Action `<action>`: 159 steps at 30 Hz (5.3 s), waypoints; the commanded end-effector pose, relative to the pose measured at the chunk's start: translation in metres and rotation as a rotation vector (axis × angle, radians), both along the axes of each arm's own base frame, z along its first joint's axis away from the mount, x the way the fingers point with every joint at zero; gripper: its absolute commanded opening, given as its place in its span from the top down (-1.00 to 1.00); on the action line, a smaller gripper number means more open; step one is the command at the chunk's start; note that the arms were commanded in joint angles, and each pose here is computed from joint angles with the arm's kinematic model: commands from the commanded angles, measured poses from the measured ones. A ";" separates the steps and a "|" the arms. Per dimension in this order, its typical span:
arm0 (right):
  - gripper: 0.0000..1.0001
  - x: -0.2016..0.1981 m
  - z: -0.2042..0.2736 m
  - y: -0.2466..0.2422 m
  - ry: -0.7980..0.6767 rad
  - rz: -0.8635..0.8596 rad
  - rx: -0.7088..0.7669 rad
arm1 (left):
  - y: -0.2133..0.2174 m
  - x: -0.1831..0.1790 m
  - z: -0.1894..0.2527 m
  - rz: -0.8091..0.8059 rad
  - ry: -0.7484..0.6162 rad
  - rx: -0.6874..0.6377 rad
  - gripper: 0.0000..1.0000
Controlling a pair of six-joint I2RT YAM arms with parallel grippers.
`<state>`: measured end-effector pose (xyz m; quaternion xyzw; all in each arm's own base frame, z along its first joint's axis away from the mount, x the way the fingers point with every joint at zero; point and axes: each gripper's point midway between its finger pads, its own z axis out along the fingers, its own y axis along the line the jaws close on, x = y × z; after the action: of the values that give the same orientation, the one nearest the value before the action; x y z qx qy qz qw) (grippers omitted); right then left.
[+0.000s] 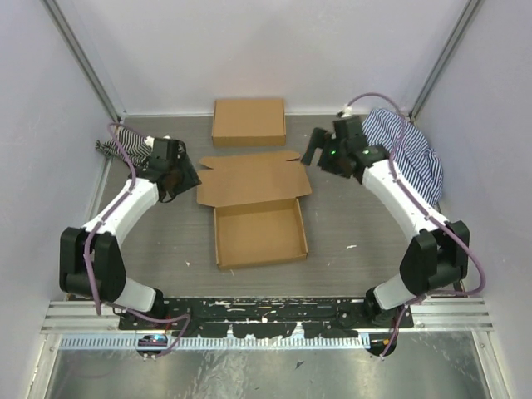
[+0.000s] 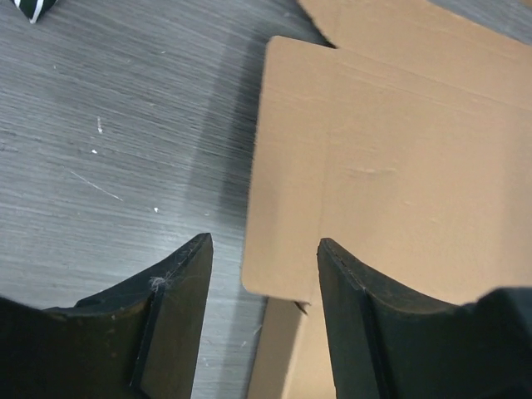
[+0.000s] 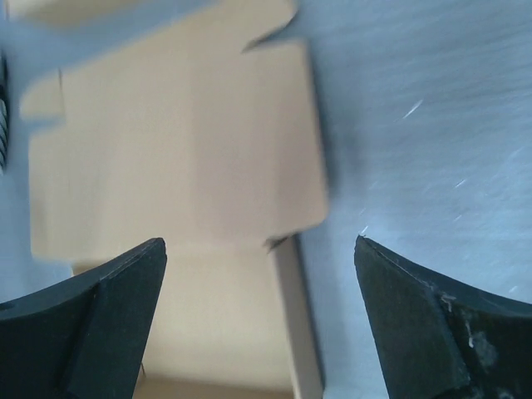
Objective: Fold the paper box
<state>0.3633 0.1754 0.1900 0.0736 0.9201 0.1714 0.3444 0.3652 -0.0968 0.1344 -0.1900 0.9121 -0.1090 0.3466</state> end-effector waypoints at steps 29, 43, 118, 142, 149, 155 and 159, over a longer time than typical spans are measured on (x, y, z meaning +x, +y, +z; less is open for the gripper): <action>0.09 0.106 -0.111 0.028 0.135 0.223 0.196 | -0.007 0.054 -0.065 -0.029 0.094 -0.164 -0.06; 0.98 0.100 -0.075 0.036 0.060 0.234 0.070 | -0.021 0.058 -0.059 -0.095 0.081 -0.218 0.18; -0.35 0.025 -0.050 -0.045 0.031 -0.054 0.080 | -0.089 0.028 -0.010 -0.354 -0.131 -0.072 1.00; -0.32 0.021 0.003 -0.032 -0.175 0.198 0.208 | -0.072 0.002 0.079 -0.360 -0.825 -0.116 1.00; -0.27 0.037 0.016 -0.068 -0.210 0.085 0.009 | -0.071 -0.007 0.095 -0.371 -0.923 -0.114 1.00; -0.23 0.038 0.032 -0.061 -0.228 0.166 0.000 | -0.069 -0.010 0.100 -0.374 -0.947 -0.107 1.00; -0.19 0.044 0.026 -0.049 -0.215 0.242 0.035 | -0.071 -0.012 0.102 -0.383 -0.955 -0.111 1.00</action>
<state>0.3977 0.1180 0.2058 -0.0103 0.8857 0.2187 0.4093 0.3561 -0.1670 0.2114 0.0208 0.6994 -0.2871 0.6542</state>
